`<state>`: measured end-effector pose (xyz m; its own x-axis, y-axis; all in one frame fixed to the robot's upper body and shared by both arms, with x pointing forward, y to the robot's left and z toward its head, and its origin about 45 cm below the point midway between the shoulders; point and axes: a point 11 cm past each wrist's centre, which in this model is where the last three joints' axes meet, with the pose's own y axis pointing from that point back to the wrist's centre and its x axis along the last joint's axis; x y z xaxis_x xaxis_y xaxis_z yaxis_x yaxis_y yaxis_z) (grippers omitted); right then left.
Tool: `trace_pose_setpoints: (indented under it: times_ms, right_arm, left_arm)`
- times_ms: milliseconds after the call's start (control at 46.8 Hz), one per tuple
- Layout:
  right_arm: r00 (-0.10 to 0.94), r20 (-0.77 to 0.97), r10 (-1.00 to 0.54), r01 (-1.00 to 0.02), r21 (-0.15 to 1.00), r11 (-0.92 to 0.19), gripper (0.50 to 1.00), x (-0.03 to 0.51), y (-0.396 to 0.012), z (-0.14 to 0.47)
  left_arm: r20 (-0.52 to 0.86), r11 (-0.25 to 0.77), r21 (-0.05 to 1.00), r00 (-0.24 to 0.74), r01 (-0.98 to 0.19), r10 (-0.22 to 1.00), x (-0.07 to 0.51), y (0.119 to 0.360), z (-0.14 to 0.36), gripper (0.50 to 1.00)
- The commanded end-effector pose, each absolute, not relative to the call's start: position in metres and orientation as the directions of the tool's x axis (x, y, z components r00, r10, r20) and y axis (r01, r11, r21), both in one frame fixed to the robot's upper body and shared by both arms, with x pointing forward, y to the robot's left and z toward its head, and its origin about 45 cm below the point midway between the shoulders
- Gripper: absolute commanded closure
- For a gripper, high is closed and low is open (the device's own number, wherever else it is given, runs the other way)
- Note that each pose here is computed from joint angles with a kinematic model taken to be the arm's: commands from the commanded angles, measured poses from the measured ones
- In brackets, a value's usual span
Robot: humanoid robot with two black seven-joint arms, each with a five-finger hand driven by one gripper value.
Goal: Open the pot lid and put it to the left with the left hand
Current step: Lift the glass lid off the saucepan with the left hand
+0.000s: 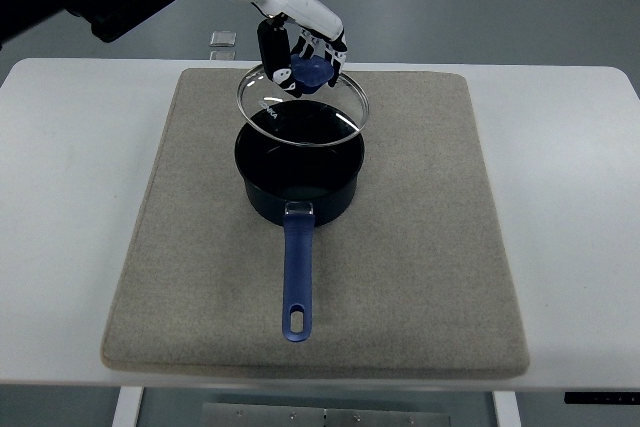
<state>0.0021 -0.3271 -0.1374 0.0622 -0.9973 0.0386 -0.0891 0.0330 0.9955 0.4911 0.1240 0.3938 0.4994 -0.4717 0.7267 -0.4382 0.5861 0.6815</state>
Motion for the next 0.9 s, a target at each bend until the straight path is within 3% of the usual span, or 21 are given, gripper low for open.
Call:
trace_pose_setpoints:
  times_ms: [0, 192, 428, 663, 876]
  right_arm:
    - [0.062, 0.037, -0.997, -0.089, 0.996, 0.032, 0.583, 0.002, -0.327, -0.137]
    - [0.062, 0.039, -0.997, -0.089, 0.995, 0.033, 0.585, 0.002, -0.327, -0.137]
    - [0.062, 0.039, -0.997, -0.089, 0.995, 0.033, 0.583, 0.002, -0.327, -0.137]
    - [0.062, 0.039, -0.997, -0.089, 0.995, 0.033, 0.585, 0.002, -0.327, -0.137]
    - [0.062, 0.039, -0.997, -0.089, 0.995, 0.033, 0.583, 0.002, -0.327, -0.137]
  left_arm:
    - [0.728, 0.588, 0.680, 0.501, -0.439, -0.468, 0.491, 0.124, 0.394, 1.000]
    - [0.756, 0.602, 0.644, 0.514, -0.472, -0.405, 0.499, 0.131, 0.405, 1.000]
    - [0.806, 0.589, 0.566, 0.538, -0.577, -0.248, 0.519, 0.166, 0.423, 1.000]
    - [0.798, 0.569, 0.576, 0.557, -0.587, -0.233, 0.521, 0.182, 0.416, 1.000]
    - [0.797, 0.510, 0.586, 0.563, -0.629, -0.221, 0.523, 0.219, 0.420, 1.000]
